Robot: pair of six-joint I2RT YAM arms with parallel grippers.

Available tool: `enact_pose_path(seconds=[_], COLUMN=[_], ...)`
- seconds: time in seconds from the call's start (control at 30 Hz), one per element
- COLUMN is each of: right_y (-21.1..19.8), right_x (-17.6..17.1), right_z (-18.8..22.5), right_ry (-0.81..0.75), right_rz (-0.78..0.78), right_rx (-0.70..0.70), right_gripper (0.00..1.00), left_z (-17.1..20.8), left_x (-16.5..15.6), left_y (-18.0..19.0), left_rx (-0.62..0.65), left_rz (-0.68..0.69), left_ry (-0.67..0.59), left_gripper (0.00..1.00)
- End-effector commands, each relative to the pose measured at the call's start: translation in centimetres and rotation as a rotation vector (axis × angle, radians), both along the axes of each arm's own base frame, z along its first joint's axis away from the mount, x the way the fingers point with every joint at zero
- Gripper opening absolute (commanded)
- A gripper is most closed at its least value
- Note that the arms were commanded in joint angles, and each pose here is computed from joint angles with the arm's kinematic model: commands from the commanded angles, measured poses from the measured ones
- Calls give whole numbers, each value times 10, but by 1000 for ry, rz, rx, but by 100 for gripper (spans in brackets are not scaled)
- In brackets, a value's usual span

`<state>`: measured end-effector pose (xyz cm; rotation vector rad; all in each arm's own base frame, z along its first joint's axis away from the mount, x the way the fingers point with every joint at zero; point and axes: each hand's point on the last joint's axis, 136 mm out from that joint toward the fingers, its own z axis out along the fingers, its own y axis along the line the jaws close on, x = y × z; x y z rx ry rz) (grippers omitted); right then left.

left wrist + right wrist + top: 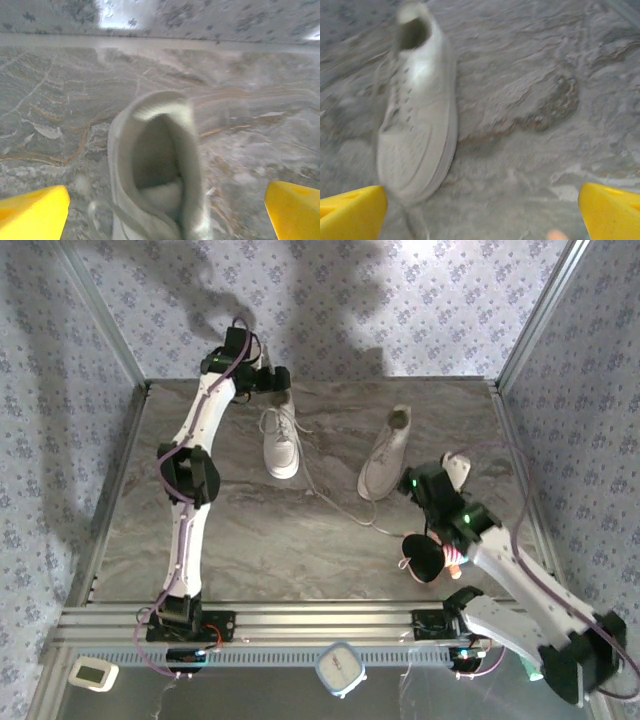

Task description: Tie the shoes

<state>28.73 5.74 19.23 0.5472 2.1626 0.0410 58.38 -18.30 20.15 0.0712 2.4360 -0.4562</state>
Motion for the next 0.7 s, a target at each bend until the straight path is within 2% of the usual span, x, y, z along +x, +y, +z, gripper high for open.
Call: enact_pose_path(seconds=[0.0,0.07,0.17,0.2,0.33,0.5,0.67], right_y=[3,1,1,-1,0,7,10], right_x=[44,70,109,123,165,198,216], right_z=[13,13,11,12,-5,-36,-63], right_ry=[8,41,100,110,183,301,381], right_rz=[-18,-24,-13,-15,-3,26,34], right_rx=[58,82,116,134,177,202,189], right_gripper=[97,94,88,83,74,69,67], left_z=[110,120,111,101,71,38,16], left_x=[-46,-72,-117,-133,-185,-232,-262], left_y=[-36,-48,-64,-68,-86,-89,-69], left_rx=[-6,-28,-101,-108,-104,-122,-114], left_rz=[-64,-73,-75,-78,-114,-146,-137], left_ry=[-269,-332,-383,-386,-407,-366,-352], left_gripper=[100,100,100,100,100,100,100])
